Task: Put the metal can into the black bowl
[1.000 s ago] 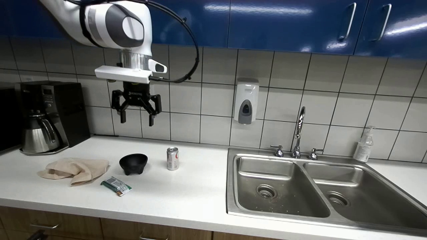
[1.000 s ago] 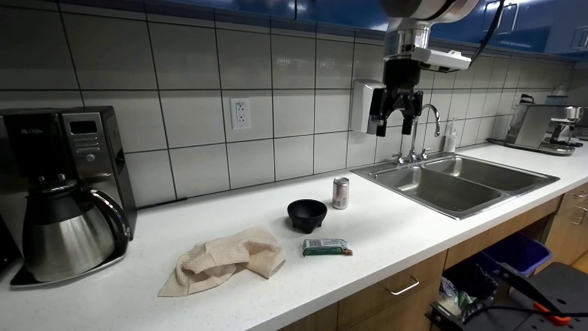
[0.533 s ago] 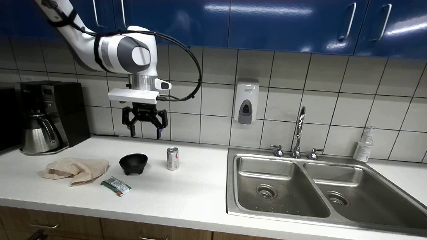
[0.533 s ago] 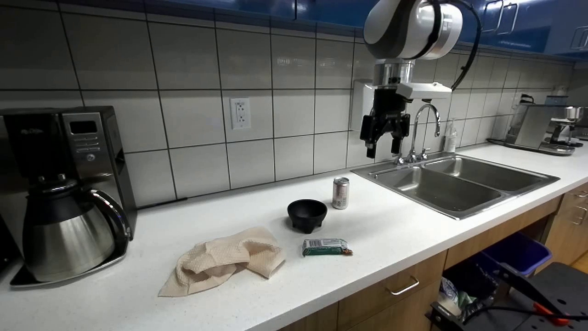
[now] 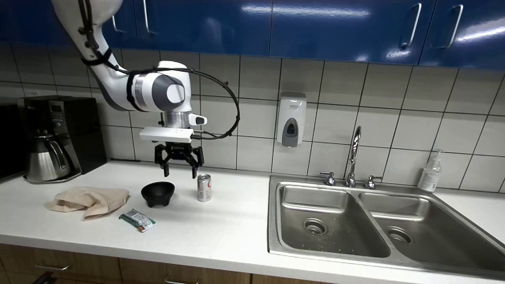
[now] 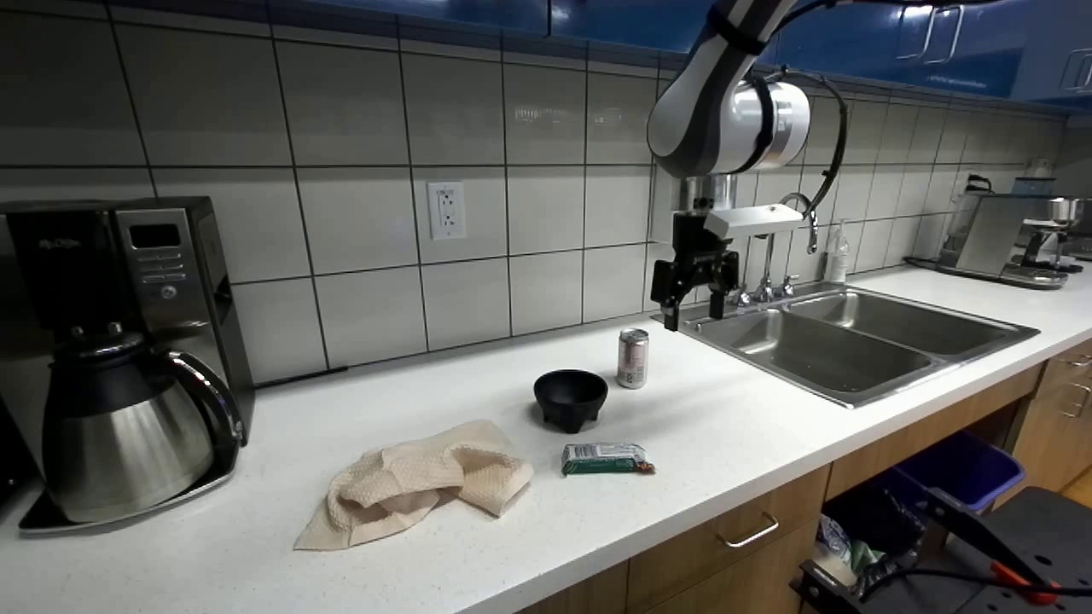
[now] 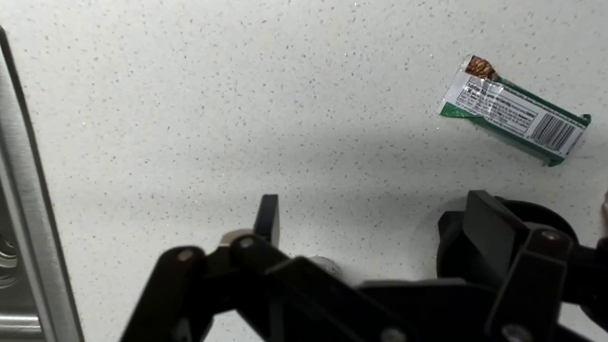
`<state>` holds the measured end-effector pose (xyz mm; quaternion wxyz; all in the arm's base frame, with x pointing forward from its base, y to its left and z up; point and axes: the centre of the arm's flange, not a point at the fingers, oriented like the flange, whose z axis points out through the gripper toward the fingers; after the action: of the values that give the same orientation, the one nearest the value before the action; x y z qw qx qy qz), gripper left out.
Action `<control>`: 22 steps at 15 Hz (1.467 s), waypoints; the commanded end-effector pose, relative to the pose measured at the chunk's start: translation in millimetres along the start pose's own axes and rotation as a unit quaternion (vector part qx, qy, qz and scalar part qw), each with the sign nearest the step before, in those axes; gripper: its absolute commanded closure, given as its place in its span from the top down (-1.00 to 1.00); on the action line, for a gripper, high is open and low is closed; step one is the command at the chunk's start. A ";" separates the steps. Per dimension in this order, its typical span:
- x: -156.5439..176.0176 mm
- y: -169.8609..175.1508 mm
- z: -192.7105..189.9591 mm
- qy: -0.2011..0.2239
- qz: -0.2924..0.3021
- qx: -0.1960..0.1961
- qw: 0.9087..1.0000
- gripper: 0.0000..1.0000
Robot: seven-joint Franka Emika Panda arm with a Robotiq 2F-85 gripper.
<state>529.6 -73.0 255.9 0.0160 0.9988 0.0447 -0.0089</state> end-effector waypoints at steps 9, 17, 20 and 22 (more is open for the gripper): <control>103.6 6.2 58.5 -0.010 0.060 -0.048 0.997 1.00; 148.2 11.1 73.9 -0.009 0.087 -0.055 0.995 1.00; 157.3 16.8 80.0 -0.018 0.095 -0.056 0.994 1.00; 162.5 20.3 84.6 -0.024 0.100 -0.057 0.993 1.00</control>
<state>669.8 -75.7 173.3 0.0689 0.9968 -0.0384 -0.0150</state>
